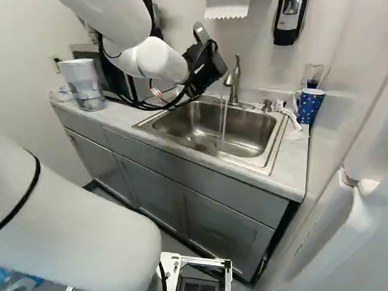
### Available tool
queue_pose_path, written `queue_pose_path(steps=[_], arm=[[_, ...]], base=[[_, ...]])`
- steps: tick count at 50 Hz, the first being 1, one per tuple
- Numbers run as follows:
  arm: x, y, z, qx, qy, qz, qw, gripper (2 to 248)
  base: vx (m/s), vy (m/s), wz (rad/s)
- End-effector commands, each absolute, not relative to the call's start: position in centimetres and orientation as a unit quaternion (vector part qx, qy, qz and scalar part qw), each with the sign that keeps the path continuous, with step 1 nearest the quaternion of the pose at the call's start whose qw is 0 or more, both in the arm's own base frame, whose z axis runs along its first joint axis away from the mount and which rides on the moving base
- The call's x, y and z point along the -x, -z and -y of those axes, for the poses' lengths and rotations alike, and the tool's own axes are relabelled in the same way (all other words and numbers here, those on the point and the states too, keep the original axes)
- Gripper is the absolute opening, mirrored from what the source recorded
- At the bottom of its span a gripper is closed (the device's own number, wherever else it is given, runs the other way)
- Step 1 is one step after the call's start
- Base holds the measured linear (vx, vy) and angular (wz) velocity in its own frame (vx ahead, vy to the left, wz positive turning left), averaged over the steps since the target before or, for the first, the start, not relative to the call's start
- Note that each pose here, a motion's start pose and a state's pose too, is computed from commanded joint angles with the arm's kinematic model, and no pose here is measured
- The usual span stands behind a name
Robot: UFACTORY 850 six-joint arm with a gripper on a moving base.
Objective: Rinse the cup and place it in the tray
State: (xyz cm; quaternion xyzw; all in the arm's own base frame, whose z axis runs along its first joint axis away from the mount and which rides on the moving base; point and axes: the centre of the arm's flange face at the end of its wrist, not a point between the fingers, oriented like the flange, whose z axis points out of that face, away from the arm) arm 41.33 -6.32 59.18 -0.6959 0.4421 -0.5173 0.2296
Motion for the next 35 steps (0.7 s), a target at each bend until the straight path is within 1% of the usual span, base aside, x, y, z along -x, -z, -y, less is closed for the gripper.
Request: queue_pose_path(steps=[35], arm=[[-41.33, -59.18, 6.32, 0.603, 0.467, -0.562, 0.320, 113]], base=[[0.000, 0.000, 0.000]])
